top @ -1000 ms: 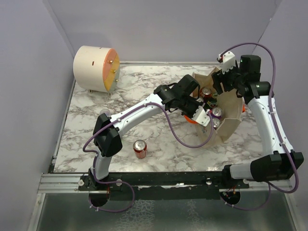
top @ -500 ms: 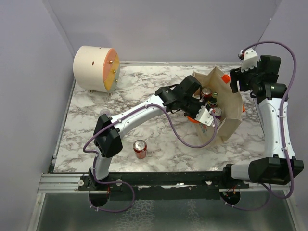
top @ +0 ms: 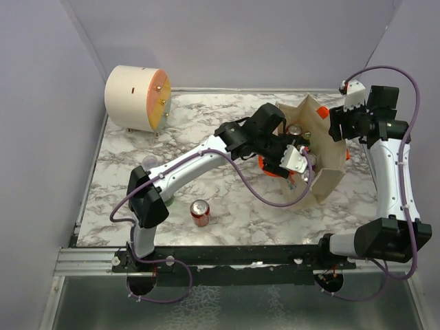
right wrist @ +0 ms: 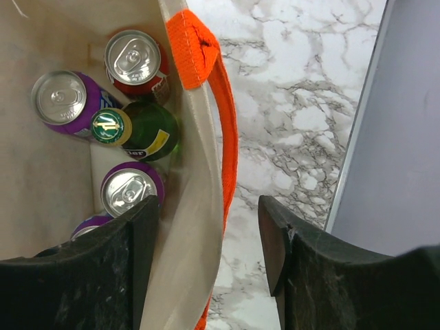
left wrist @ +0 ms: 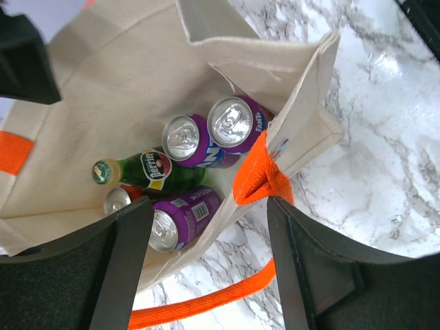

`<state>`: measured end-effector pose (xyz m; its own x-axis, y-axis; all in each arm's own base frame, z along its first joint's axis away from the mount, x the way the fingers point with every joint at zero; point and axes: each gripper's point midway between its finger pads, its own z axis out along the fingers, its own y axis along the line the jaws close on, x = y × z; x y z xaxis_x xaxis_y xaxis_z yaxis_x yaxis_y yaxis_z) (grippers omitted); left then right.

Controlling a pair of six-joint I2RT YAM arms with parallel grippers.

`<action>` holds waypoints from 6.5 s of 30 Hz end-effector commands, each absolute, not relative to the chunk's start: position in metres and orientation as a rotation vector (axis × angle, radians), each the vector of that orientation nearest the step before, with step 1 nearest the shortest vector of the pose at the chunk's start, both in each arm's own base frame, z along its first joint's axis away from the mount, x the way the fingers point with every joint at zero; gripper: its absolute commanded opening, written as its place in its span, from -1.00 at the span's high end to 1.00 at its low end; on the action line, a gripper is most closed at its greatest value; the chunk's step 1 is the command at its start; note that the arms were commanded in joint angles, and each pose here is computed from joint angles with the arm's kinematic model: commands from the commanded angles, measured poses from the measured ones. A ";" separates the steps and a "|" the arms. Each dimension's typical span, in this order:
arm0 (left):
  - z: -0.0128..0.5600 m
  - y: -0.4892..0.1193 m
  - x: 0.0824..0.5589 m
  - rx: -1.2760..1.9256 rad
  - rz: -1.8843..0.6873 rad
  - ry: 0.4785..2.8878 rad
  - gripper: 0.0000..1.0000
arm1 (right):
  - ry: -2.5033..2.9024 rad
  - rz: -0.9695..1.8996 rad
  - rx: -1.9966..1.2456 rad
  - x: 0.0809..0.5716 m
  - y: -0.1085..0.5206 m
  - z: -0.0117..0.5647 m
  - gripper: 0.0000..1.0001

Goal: Place the beverage into the canvas bag
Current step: Place the drink in the canvas bag.

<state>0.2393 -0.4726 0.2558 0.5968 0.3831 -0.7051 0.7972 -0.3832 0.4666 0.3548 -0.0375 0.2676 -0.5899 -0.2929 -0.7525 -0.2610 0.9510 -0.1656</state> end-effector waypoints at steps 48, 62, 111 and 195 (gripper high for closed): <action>0.248 -0.564 0.384 1.070 -0.635 1.525 -0.36 | 2.309 0.154 -0.299 0.349 -0.021 0.229 0.63; 0.234 -0.576 0.388 1.064 -0.662 1.525 0.03 | 2.313 0.155 -0.295 0.346 -0.022 0.227 0.72; 0.171 -0.573 0.371 1.150 -0.730 1.647 1.00 | 2.210 0.209 -0.333 0.371 -0.015 0.278 0.97; 0.307 -0.557 0.361 1.051 -0.933 1.430 -0.46 | 2.155 0.259 -0.332 0.377 -0.007 0.293 0.13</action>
<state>0.3704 -0.5754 0.2091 -0.1039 0.2468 -0.9635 0.9350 0.3545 -0.0100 0.3660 -0.0075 0.2638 -0.6056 -0.1827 -0.7745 -0.3511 0.9348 0.0541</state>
